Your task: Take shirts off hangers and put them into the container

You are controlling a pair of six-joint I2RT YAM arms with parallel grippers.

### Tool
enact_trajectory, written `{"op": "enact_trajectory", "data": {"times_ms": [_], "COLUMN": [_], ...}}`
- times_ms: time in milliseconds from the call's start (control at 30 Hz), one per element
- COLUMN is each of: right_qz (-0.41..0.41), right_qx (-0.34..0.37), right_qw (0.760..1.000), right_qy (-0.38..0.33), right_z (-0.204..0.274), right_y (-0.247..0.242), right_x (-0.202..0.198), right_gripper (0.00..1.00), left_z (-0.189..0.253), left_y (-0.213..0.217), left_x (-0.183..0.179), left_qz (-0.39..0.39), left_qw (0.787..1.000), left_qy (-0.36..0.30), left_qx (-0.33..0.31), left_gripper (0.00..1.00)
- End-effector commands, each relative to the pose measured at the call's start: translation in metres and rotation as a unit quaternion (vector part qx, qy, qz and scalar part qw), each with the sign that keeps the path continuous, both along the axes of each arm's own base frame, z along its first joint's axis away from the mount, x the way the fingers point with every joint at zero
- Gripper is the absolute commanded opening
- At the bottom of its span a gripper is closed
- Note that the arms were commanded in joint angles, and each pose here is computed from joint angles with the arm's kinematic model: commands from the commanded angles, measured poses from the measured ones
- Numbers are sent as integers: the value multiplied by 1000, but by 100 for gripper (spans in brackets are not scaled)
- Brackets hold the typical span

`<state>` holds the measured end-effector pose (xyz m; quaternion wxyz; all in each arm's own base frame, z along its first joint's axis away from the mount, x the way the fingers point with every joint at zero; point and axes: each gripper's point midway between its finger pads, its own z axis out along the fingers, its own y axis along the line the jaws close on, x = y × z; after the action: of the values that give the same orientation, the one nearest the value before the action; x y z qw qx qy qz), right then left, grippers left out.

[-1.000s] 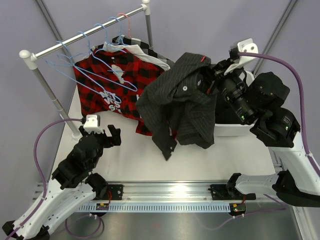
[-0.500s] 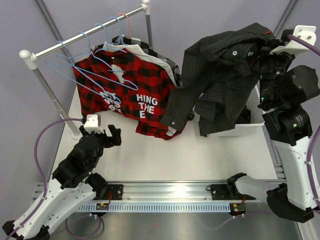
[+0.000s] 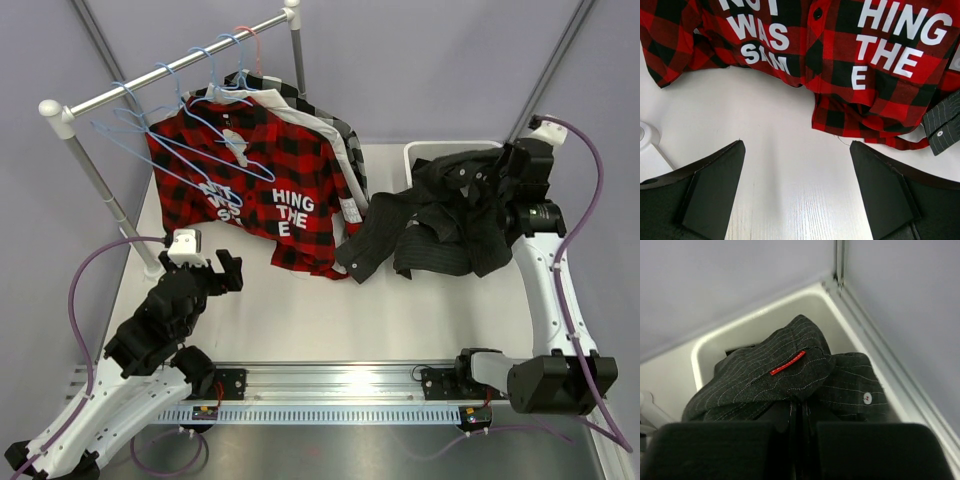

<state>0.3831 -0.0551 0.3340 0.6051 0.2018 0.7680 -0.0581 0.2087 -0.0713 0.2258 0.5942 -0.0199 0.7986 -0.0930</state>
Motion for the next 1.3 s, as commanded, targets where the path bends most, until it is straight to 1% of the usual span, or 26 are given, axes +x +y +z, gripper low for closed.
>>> {"op": "enact_trajectory", "data": {"times_ms": [0,33,100,167,233,333,500,600,633,700,733,767,800,833,867,900,933,967,1000,1033,1100,1133,1167,1200,1233,1267], "right_qz": [11,5,-5,-10,-7,-17,-28,-26,-26,-27,-28,-25,-24,-19,-14,-9,-5,-1,1,4,6,12,14,19,26,28], "right_qx": [68,72,82,102,122,144,152,154,152,148,145,142,140,138,134,133,128,124,121,118,116,118,122,127,130,136], "right_qw": [998,997,994,987,977,963,941,936,937,938,942,945,949,957,961,965,972,975,978,983,986,988,988,987,989,989], "right_qy": [6,37,76,122,173,229,302,314,313,314,301,293,283,256,242,226,197,182,170,143,121,100,90,91,63,45], "right_z": [-22,-46,-71,-102,-134,-173,-217,-228,-226,-220,-207,-198,-188,-163,-149,-134,-108,-94,-82,-58,-39,-23,-16,-20,-3,3], "right_y": [13,12,11,8,9,8,8,8,8,6,5,5,4,5,5,6,6,6,6,7,7,10,12,16,19,21], "right_x": [9,15,18,30,39,51,60,66,69,68,71,71,71,70,68,68,63,59,56,48,39,28,22,15,1,-6], "right_gripper": [0,0,0,0,0,0,0,0,1,7,9,15,18,23,27,37,41,44,52,56,66,75,78,81,85,87], "left_z": [8,9,8,9,9,10,10,10,10,11,11,11,10,10,10,9,8,8,7,7,7,7,7,7,8,8], "left_y": [-2,-2,-2,-1,-1,0,-1,-1,-1,-1,-2,-2,-2,-2,-2,-2,-2,-3,-3,-3,-3,-4,-3,-3,-3,-4], "left_x": [3,2,2,2,2,1,1,1,1,1,0,0,0,1,1,1,2,2,2,2,2,2,2,2,2,2], "left_qz": [0,0,0,1,2,2,0,-1,-2,-2,-3,-3,-3,-3,-3,-4,-4,-4,-4,-5,-5,-6,-5,-5,-5,-6], "left_qw": [1000,1000,1000,1000,1000,1000,1000,1000,1000,999,999,999,1000,1000,1000,1000,1000,1000,1000,1000,1000,1000,1000,1000,1000,1000], "left_qy": [-15,-17,-17,-19,-20,-22,-21,-21,-22,-23,-23,-23,-22,-21,-20,-19,-17,-17,-15,-15,-16,-15,-16,-16,-17,-15], "left_qx": [-17,-17,-17,-18,-20,-21,-21,-21,-21,-22,-22,-22,-20,-19,-17,-16,-14,-14,-13,-13,-14,-13,-14,-14,-15,-15], "left_gripper": [93,93,92,92,92,93,92,92,92,92,92,92,93,92,92,92,92,92,92,92,92,93,93,93,93,93]}}
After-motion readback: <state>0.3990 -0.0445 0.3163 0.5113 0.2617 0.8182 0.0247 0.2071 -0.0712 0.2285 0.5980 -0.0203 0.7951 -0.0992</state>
